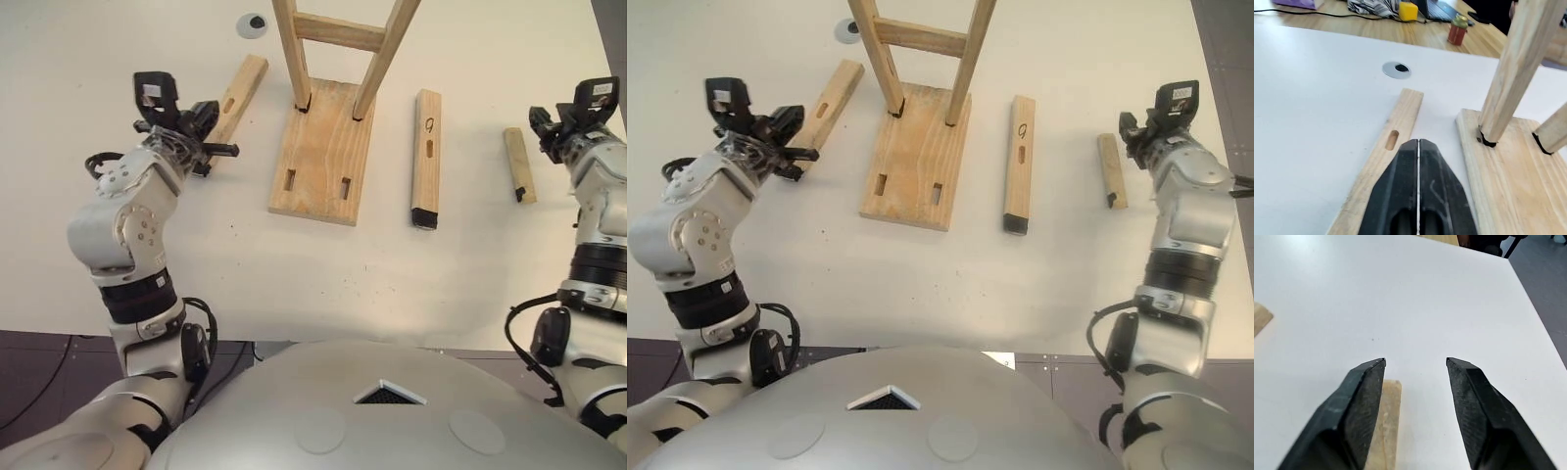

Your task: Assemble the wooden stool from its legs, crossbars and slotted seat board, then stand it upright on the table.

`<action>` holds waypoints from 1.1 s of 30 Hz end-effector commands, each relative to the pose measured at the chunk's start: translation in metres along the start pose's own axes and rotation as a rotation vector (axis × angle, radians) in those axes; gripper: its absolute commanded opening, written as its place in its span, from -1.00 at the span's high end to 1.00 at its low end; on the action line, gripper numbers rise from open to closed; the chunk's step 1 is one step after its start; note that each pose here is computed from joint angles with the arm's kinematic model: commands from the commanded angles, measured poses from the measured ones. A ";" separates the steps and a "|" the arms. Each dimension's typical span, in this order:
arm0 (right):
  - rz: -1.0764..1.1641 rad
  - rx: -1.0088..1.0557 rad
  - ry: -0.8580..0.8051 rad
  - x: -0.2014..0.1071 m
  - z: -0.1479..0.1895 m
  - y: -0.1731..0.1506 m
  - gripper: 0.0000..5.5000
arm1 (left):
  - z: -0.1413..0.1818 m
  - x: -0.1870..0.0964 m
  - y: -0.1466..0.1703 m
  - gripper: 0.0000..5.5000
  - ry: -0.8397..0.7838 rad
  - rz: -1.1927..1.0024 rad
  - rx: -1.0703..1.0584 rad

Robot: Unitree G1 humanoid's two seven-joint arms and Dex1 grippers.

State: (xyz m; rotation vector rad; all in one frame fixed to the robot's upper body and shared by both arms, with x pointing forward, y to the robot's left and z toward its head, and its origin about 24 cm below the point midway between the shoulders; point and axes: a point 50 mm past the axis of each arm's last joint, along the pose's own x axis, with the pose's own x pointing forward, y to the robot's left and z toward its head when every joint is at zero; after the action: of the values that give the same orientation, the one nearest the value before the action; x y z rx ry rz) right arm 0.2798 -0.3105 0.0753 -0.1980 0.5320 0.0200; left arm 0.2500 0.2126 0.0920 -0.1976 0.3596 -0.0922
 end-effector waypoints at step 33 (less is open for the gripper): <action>0.132 0.007 -0.355 -0.002 0.068 0.035 0.53 | 0.056 0.001 -0.032 0.69 -0.297 -0.289 -0.149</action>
State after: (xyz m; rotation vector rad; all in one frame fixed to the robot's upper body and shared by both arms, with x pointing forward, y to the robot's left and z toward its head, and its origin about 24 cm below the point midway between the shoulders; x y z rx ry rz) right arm 0.2921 -0.2788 0.1052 -0.1319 0.3259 0.1554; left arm 0.2660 0.1909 0.1486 -0.3837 0.0577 -0.3163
